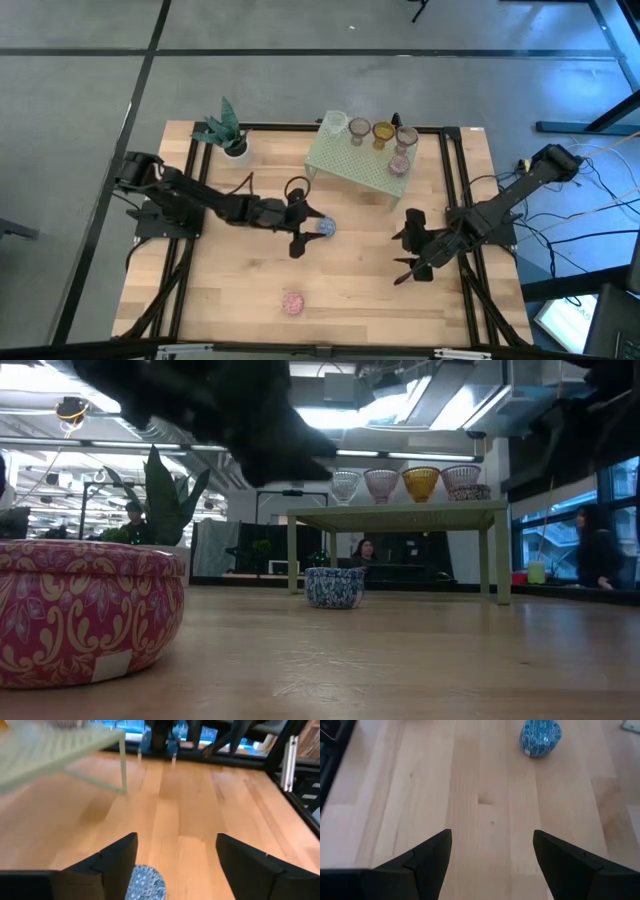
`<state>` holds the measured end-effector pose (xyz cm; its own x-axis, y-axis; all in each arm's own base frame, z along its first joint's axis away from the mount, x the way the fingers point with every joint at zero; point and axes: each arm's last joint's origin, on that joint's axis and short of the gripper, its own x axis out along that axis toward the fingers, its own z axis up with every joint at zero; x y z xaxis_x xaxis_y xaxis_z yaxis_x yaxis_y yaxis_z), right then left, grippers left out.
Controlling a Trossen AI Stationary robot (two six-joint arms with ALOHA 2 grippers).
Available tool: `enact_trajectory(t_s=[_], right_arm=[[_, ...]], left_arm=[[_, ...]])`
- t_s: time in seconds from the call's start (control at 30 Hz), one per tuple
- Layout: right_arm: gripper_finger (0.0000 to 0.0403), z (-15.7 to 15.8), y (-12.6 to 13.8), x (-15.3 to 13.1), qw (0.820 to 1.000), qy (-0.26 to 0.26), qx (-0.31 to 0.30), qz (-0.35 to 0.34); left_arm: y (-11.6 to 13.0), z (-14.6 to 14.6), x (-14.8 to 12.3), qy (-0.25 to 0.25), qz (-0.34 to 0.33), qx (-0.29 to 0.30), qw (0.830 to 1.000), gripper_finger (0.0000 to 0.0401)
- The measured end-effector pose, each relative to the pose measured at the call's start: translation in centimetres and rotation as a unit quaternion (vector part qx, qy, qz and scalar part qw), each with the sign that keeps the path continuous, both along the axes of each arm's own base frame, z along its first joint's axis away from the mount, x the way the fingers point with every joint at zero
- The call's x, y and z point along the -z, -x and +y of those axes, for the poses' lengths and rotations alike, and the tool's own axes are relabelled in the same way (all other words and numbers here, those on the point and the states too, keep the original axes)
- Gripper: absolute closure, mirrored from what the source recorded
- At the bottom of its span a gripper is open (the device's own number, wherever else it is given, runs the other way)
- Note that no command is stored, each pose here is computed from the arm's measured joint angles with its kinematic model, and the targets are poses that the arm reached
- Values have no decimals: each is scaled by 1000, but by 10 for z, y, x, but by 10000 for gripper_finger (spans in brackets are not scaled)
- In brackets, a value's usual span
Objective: Pick & Place candle stick holders
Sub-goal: Put the right blue scented candle on the shelf aligned with the red scented candle
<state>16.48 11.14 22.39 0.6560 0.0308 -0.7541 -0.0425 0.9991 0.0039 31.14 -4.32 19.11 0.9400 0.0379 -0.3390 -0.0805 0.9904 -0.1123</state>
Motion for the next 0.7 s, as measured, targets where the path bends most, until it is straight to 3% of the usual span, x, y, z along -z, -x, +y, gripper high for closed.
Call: enact_trajectory(t_s=[0.23, 0.37, 0.7], right_arm=[[120, -3, 5, -8, 999, 19, -36, -20], [120, -8, 10, -13, 999, -6, -28, -45], [120, -26, 35, 37, 987, -92, -18, -133]], left_arm=[[-11, 7, 34, 4, 47, -6, 999, 93], [-16, 6, 52, 0, 57, -5, 998, 87], [-23, 16, 75, -2, 67, -22, 998, 85]])
